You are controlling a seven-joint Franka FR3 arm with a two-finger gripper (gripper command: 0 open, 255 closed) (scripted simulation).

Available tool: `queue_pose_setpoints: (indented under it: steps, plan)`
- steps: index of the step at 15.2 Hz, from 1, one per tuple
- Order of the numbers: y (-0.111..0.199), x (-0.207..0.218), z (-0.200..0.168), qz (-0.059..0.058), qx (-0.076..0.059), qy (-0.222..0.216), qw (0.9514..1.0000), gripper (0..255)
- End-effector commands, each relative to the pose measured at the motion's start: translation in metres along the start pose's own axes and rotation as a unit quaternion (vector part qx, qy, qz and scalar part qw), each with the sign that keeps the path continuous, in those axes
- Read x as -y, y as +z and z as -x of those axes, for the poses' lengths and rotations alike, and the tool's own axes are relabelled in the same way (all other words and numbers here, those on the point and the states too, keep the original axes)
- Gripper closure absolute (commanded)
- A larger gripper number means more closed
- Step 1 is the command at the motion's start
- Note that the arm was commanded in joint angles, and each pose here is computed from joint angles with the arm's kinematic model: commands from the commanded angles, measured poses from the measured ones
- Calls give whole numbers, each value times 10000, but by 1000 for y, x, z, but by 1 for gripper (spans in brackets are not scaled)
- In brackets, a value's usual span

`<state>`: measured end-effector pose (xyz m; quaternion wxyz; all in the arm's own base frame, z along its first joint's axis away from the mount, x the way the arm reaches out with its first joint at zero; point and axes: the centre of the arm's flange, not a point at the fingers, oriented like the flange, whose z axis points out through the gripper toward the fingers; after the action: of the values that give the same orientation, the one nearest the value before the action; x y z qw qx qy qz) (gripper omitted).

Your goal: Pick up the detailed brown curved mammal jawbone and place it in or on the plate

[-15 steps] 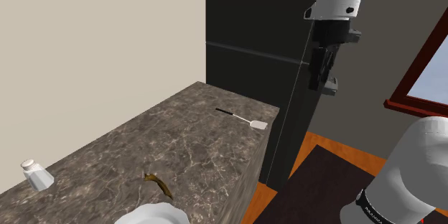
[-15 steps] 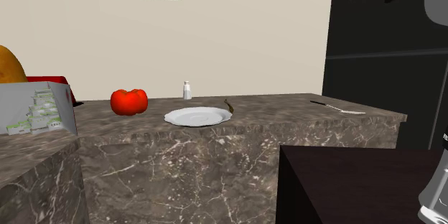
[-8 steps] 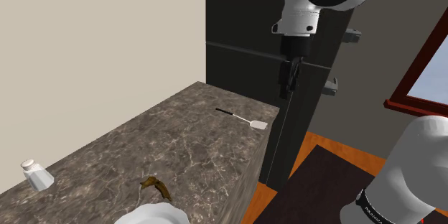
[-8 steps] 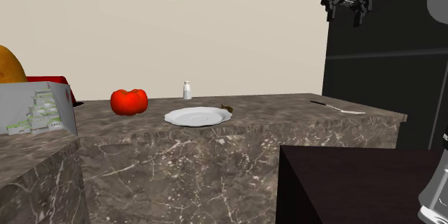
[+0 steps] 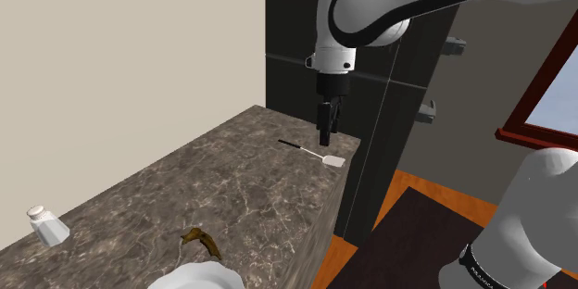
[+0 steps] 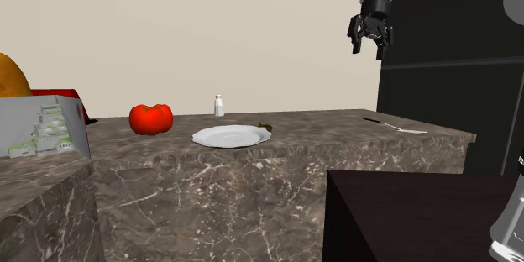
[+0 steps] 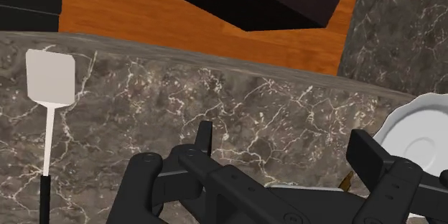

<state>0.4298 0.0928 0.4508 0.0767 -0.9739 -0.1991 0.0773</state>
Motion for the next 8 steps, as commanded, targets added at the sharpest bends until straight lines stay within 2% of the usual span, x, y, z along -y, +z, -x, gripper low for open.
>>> queue_pose_setpoints:
  steps: [1,8]
  plan:
    - [12,6,-23,-19,18,-218,9998,0]
    - [58,28,-103,-81,103,-954,9954,0]
